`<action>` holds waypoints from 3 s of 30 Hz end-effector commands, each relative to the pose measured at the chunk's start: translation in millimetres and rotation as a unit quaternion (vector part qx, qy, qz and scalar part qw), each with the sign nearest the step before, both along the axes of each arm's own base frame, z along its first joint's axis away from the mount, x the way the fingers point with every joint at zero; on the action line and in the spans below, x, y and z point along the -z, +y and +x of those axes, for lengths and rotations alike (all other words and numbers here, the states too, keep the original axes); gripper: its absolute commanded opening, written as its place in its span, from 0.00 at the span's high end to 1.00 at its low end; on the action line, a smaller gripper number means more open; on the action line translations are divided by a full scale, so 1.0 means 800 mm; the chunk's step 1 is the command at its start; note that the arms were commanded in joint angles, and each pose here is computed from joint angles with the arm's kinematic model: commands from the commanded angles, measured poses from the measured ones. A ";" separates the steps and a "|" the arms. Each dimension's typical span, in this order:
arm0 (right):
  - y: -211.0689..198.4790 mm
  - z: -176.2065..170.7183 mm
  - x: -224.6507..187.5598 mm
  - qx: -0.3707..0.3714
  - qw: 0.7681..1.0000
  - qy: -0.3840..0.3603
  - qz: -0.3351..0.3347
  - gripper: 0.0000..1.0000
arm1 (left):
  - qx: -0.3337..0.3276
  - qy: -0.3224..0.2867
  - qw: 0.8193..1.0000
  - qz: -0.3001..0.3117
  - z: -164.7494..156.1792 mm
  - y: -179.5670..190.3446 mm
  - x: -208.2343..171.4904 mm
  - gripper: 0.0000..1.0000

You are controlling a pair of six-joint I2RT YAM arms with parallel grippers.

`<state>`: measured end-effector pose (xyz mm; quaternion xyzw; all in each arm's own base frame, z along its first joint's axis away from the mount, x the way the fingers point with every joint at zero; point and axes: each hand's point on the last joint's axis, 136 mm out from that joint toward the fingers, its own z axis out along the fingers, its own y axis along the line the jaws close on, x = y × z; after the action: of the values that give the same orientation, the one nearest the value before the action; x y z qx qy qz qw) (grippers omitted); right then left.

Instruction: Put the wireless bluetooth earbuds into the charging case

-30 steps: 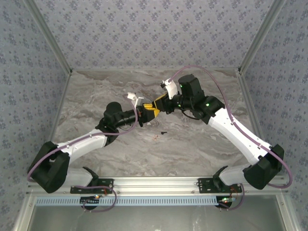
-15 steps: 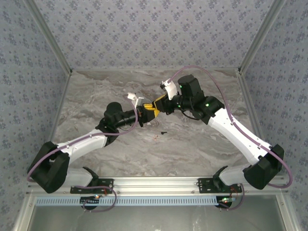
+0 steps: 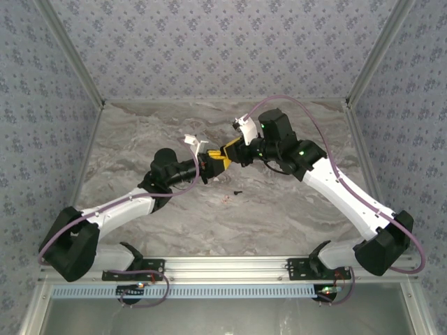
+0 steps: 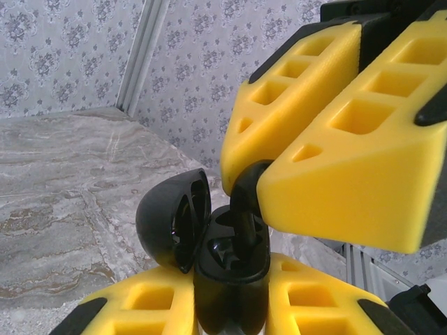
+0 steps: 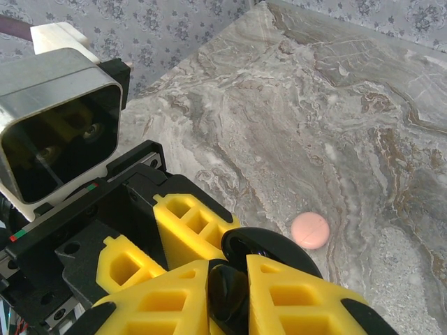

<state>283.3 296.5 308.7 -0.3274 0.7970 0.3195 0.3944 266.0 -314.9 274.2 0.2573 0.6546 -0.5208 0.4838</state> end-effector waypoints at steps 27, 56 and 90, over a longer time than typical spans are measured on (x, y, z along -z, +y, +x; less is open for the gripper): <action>-0.001 -0.015 0.012 -0.012 1.000 0.022 -0.016 0.73 | 0.005 -0.050 0.999 -0.022 -0.006 0.001 -0.041 0.79; 0.002 0.001 0.002 0.008 1.000 0.030 -0.006 0.60 | 0.020 -0.048 0.999 -0.004 -0.012 -0.007 -0.031 0.79; -0.046 -0.012 0.018 0.053 0.996 0.065 -0.008 0.90 | -0.004 -0.059 0.998 0.009 -0.005 -0.002 -0.032 0.79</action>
<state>279.3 258.9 298.5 -0.2616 0.8387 0.3021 0.3699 265.2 -314.8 263.5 0.2780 0.6697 -0.4873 0.4866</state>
